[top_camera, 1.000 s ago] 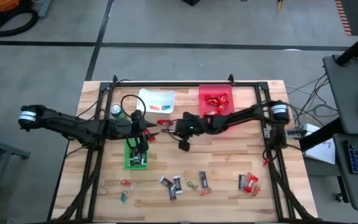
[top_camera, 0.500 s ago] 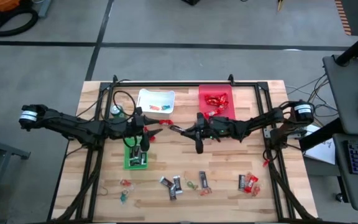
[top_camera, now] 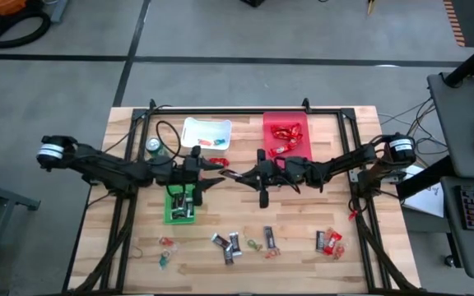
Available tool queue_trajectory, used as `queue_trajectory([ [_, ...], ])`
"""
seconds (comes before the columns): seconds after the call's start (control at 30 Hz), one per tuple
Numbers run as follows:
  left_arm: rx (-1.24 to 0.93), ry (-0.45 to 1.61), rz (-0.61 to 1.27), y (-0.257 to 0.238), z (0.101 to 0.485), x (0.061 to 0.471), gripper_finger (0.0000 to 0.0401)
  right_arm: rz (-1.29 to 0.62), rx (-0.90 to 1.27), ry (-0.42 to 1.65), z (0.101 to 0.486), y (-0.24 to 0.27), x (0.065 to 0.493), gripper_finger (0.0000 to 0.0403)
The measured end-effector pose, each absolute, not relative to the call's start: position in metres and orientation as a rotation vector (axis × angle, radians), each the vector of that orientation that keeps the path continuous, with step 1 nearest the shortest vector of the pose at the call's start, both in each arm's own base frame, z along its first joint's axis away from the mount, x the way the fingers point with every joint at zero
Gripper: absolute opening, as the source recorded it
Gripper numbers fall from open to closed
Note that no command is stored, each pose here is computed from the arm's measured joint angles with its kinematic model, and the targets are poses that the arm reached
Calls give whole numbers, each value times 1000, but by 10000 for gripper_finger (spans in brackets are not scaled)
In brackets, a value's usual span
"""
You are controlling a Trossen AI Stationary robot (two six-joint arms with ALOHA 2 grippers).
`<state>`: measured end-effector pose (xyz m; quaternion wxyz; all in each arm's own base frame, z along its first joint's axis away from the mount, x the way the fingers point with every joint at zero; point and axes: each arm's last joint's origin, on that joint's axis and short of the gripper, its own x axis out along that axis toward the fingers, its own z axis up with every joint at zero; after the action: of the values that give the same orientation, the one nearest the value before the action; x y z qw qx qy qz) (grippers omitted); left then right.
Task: Organize candy in baskets
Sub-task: Put the brown chocolate into the green basket
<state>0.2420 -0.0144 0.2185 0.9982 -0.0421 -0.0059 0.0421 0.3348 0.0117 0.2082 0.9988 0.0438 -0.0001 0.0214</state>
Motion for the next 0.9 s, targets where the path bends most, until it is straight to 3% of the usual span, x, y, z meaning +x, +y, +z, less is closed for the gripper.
queue_trajectory([
  [0.4,-68,-80,28,-18,218,263,159,43,89,51,203,13,335,23],
  [0.5,-65,-82,28,-18,220,265,126,43,90,57,203,13,335,31],
  [0.7,-68,-80,28,-18,221,262,15,44,114,53,204,13,335,36],
  [0.9,-74,-52,29,-18,227,259,10,51,167,51,205,14,336,66],
])
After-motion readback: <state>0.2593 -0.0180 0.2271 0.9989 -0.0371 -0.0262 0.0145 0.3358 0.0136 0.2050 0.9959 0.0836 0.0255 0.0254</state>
